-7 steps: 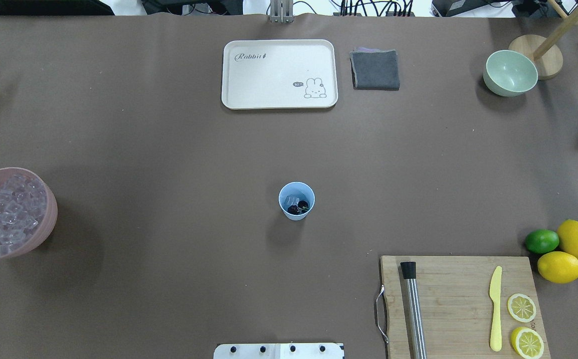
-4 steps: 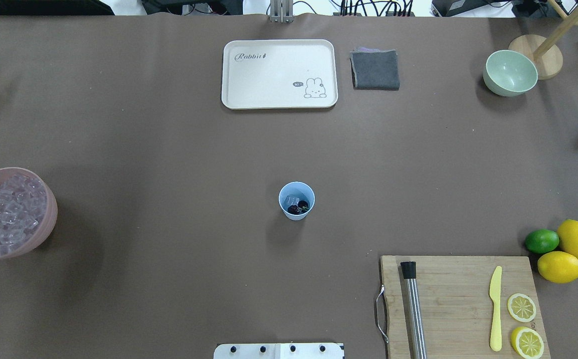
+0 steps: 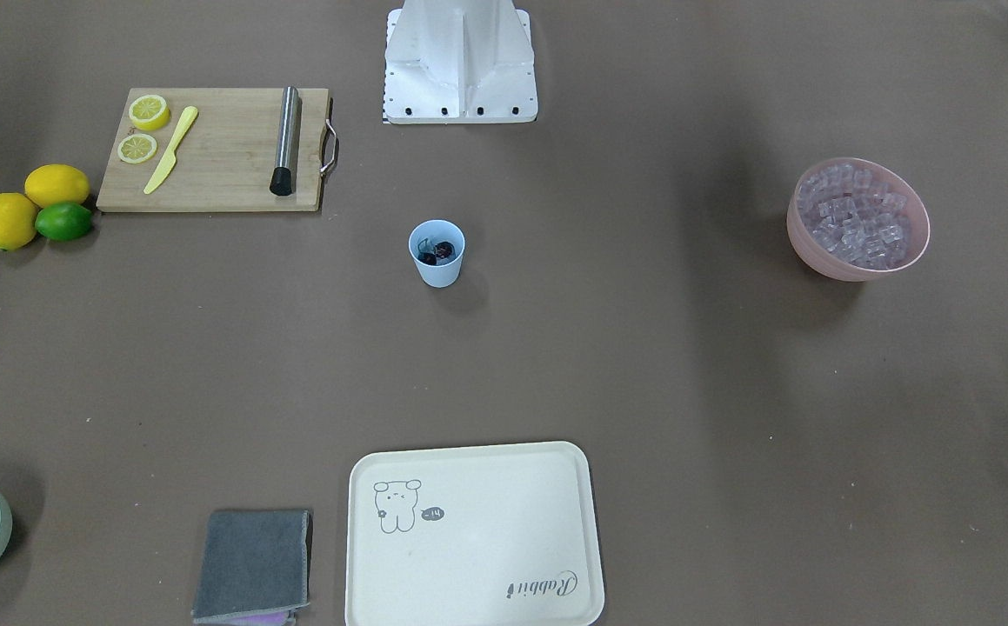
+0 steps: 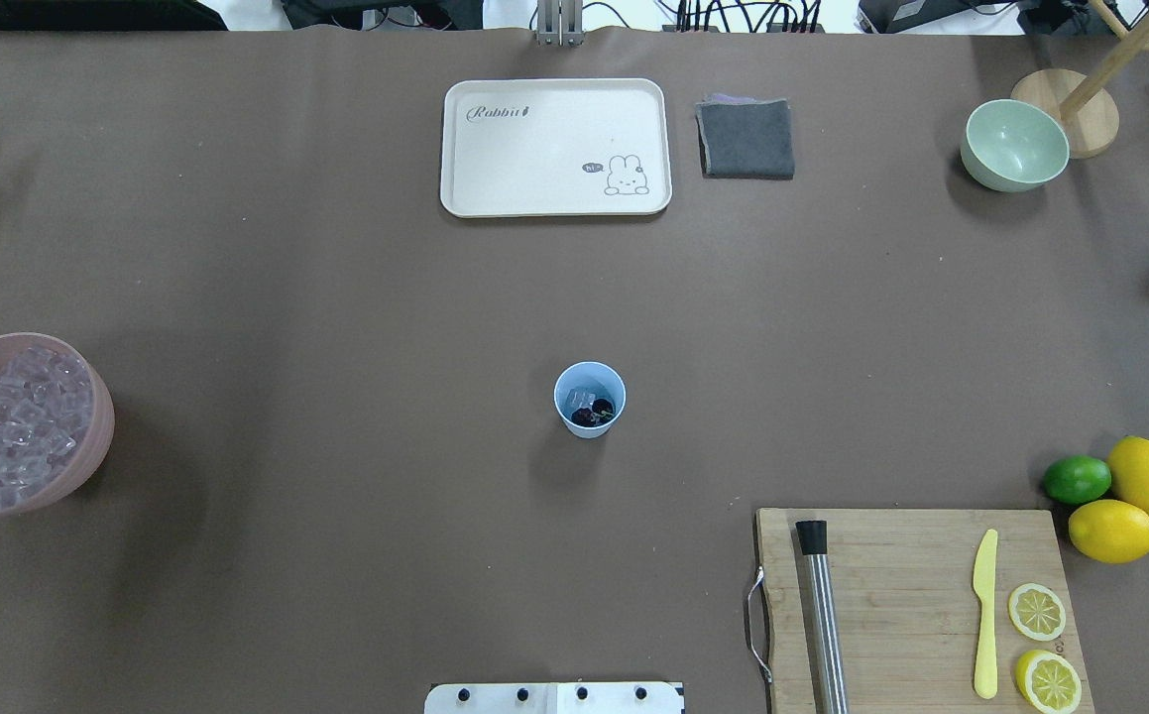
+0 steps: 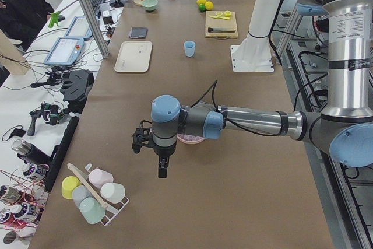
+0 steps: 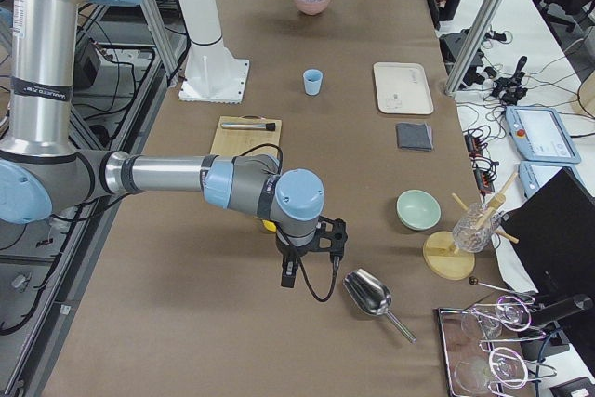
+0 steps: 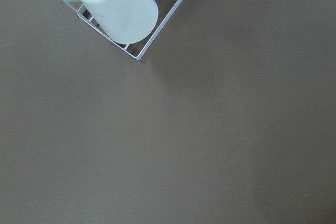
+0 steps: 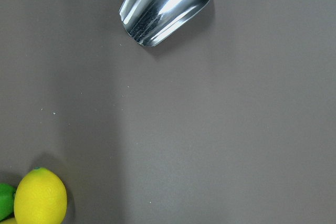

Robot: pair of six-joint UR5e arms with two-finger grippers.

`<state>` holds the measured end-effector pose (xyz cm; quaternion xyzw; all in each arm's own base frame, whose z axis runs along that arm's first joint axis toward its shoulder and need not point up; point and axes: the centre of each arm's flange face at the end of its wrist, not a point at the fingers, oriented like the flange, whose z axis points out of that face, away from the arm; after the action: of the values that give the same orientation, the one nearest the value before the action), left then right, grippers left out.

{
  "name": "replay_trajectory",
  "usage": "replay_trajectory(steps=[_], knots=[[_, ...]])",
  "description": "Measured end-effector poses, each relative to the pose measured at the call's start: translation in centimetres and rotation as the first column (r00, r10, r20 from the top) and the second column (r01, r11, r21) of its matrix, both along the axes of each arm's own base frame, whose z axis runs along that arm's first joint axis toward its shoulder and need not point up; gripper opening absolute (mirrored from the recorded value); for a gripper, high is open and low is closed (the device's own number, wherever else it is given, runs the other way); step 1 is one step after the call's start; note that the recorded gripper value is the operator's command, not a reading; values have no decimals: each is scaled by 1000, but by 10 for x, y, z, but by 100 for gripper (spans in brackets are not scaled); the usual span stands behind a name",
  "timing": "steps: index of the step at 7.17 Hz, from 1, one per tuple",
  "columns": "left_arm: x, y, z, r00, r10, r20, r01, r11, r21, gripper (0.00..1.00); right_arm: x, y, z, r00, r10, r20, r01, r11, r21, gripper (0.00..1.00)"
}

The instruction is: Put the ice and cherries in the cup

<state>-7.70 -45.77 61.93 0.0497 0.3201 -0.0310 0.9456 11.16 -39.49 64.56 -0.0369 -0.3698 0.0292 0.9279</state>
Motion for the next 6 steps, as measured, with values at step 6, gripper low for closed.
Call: replay_trajectory(steps=[6], knots=[[-8,0,2,1000,-17,2,17,1000,-1,98,0,-4,-2,1000,2,-1,-2,1000,4,100]])
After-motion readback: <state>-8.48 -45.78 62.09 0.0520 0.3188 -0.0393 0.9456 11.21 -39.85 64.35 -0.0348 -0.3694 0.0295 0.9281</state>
